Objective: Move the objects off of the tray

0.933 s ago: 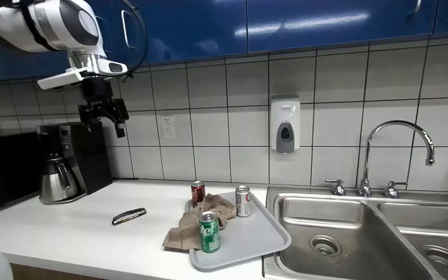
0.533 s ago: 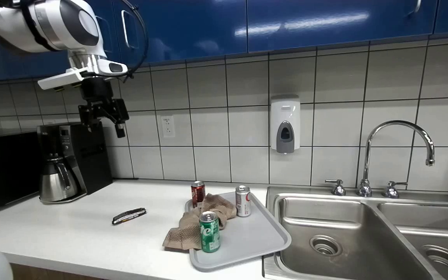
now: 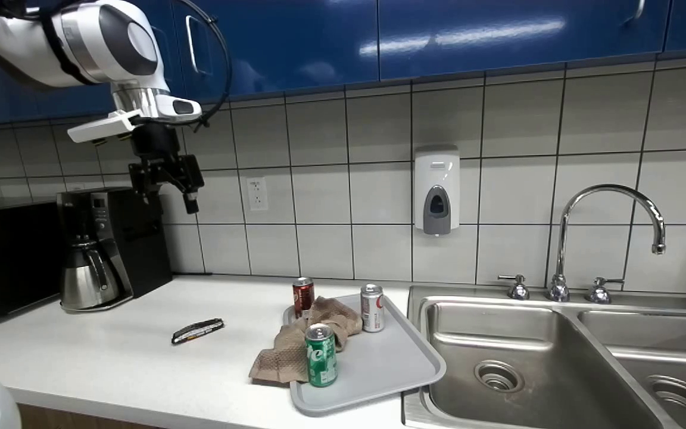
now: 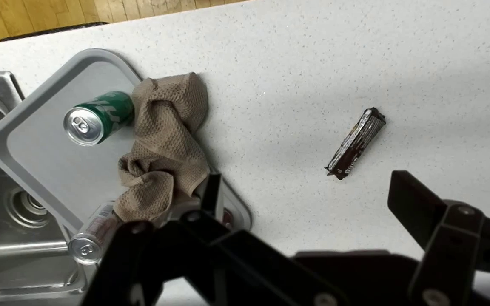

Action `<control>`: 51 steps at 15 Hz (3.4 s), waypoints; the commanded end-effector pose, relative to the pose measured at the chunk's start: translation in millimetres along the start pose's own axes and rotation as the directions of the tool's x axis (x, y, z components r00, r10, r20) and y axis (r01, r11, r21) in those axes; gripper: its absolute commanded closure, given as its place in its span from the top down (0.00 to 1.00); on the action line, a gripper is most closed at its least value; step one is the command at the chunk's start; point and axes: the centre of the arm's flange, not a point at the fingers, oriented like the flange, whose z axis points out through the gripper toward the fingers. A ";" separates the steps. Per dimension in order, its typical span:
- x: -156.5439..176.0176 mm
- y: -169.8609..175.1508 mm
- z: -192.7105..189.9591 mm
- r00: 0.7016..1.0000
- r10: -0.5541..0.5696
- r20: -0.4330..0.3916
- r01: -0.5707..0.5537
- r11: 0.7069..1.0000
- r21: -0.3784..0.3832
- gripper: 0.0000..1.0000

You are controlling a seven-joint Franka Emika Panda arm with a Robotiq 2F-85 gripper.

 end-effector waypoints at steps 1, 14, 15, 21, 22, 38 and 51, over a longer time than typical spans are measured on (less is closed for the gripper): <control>2.7 6.8 11.3 0.998 0.047 -0.030 -0.046 0.999 0.010 1.00; 13.2 39.1 64.9 0.994 0.103 -0.047 -0.101 0.994 0.047 1.00; 15.2 41.5 69.4 0.992 0.114 -0.056 -0.111 0.992 0.054 1.00; 34.2 53.6 105.2 0.984 0.159 -0.083 -0.151 0.985 0.088 1.00; 37.9 55.7 111.2 0.982 0.169 -0.086 -0.162 0.983 0.088 1.00; 113.9 84.5 186.6 0.960 0.274 -0.054 -0.269 0.960 0.082 1.00; 185.1 95.6 233.9 0.962 0.270 -0.036 -0.267 0.961 0.067 1.00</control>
